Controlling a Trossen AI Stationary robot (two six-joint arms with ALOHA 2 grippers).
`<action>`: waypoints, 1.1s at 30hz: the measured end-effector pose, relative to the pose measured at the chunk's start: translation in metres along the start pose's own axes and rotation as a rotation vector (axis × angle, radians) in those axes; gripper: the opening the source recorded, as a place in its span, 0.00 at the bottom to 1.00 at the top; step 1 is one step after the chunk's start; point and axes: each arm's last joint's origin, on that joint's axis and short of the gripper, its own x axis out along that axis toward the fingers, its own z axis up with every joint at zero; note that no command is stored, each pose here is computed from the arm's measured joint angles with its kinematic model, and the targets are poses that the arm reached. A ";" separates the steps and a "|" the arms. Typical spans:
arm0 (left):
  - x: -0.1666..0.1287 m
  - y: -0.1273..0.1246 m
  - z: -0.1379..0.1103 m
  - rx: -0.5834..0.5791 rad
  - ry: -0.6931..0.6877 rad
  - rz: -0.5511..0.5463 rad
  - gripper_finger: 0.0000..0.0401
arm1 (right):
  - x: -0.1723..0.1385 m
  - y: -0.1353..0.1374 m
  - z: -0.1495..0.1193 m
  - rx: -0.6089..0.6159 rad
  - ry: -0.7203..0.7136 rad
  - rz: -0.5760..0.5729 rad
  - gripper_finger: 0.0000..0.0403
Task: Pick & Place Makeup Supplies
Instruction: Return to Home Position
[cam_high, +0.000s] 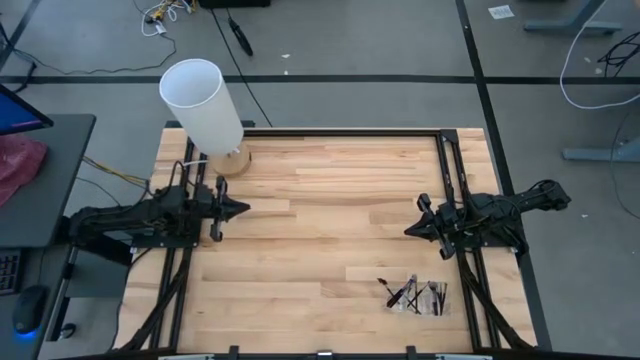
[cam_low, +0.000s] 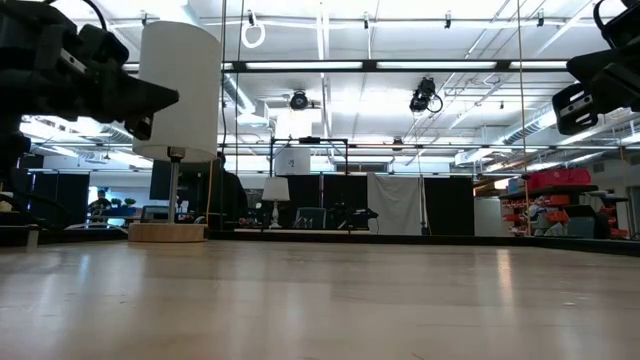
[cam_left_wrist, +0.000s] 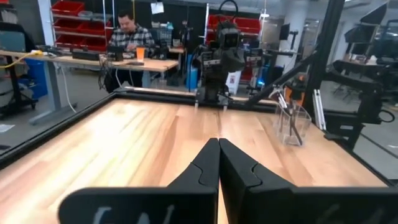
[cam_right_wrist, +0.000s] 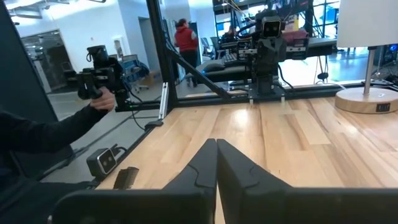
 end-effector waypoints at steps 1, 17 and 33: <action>0.000 0.000 0.000 0.000 0.003 -0.002 0.01 | 0.000 0.000 0.000 0.000 0.000 0.000 0.03; 0.002 0.000 -0.002 -0.027 0.021 -0.003 0.01 | 0.000 0.000 0.000 0.000 0.000 0.000 0.03; 0.002 0.000 -0.001 -0.027 0.015 -0.002 0.01 | -0.002 -0.009 0.004 -0.002 -0.037 -0.086 0.03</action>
